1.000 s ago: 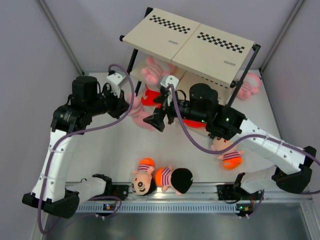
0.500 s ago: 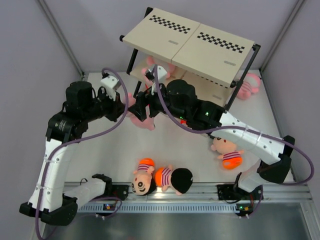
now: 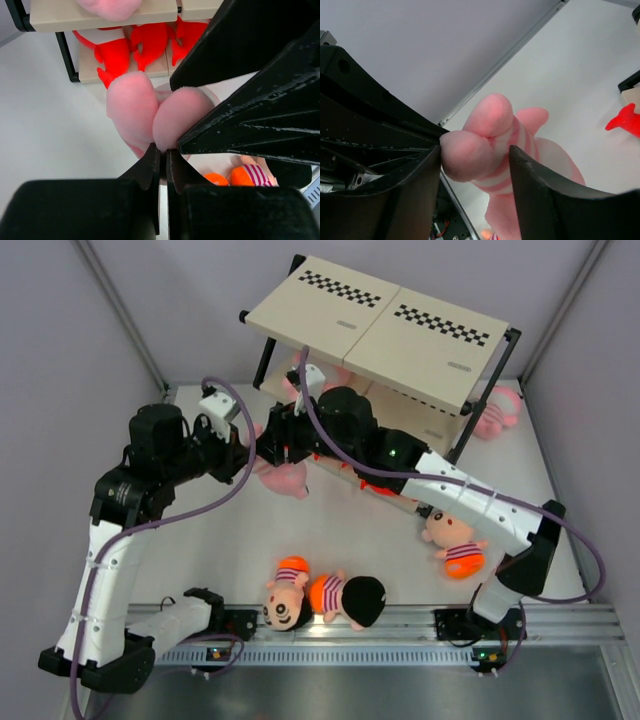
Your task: Place and organize the stuffed toys onto the shelf
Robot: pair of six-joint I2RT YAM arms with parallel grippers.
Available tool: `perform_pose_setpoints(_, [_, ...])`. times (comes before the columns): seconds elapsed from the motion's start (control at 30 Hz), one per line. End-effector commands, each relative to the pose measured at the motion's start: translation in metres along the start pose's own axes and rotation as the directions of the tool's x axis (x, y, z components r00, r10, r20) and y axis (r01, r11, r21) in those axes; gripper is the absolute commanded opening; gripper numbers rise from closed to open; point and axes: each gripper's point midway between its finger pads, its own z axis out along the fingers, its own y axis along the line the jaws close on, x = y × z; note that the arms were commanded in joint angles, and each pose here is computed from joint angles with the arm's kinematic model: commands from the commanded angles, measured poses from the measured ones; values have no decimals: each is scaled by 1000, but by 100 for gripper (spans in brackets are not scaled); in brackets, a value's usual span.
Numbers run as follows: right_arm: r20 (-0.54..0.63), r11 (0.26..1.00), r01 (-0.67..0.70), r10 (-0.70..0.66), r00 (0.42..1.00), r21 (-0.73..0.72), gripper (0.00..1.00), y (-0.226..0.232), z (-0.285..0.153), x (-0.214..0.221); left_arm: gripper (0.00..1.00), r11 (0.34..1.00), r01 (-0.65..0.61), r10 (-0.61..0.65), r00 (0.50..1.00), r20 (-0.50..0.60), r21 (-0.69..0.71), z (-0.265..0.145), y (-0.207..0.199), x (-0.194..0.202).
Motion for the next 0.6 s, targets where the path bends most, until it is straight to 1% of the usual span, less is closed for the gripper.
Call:
perform_pose_setpoints(0.0, [32,996,-40,43,999,-77,52,19,6,-16,0,1000,-30,30,998,59,1,-1,0,-14])
perform_pose_setpoints(0.03, [27,996,-42,44,999,-79,47,20,7,-15,0,1000,-31,31,998,62,-1,-1,0,-15])
perform_pose_setpoints(0.07, [17,995,-42,43,999,-86,34,20,9,-12,0,1000,-30,30,998,59,-3,-1,1,-14])
perform_pose_setpoints(0.13, [9,995,-33,34,999,-93,15,21,10,-11,0,999,-30,31,998,59,-10,-1,2,-15])
perform_pose_setpoints(0.17, [5,995,-27,28,1000,-97,0,21,9,-11,0,999,-33,33,998,58,-10,-1,2,-14])
perform_pose_setpoints(0.2, [8,995,-14,14,1000,-102,0,22,6,-13,0,999,-36,37,998,59,-12,-1,2,-14])
perform_pose_setpoints(0.23, [3,994,6,-5,1000,-105,0,21,4,-11,6,999,-39,40,997,59,-13,-2,3,-14])
perform_pose_setpoints(0.27, [18,991,63,-62,998,-122,0,22,-5,-17,15,999,-46,47,997,60,-15,-3,3,-14])
perform_pose_setpoints(0.3, [19,987,97,-95,995,-125,0,22,-10,-18,28,998,-55,57,996,68,-25,-7,3,-14])
perform_pose_setpoints(0.33, [22,982,138,-136,990,-126,0,21,-15,-19,38,998,-58,61,996,65,-36,-9,4,-13])
perform_pose_setpoints(0.37, [6,967,221,-222,975,-124,0,16,-22,-16,59,997,-63,65,997,52,-36,-12,3,-9])
perform_pose_setpoints(0.4, [19,953,270,-270,963,-136,0,19,-33,-21,66,996,-85,86,995,49,-36,-15,2,-8])
perform_pose_setpoints(0.43, [24,938,318,-318,948,-137,0,19,-40,-26,72,995,-92,95,994,47,-49,-19,3,-7])
perform_pose_setpoints(0.47, [-3,903,408,-413,911,-135,0,13,-50,-22,81,993,-102,104,994,33,-59,-22,5,-4])
perform_pose_setpoints(0.5, [-6,874,467,-472,881,-135,0,10,-55,-23,83,991,-111,114,993,37,-73,-27,5,-3])
perform_pose_setpoints(0.53, [1,819,559,-564,826,-127,0,5,-61,-29,85,988,-115,119,992,31,-106,-31,10,-2])
perform_pose_setpoints(0.57, [-19,790,599,-606,795,-129,0,1,-69,-27,87,985,-121,125,992,24,-124,-35,12,0])
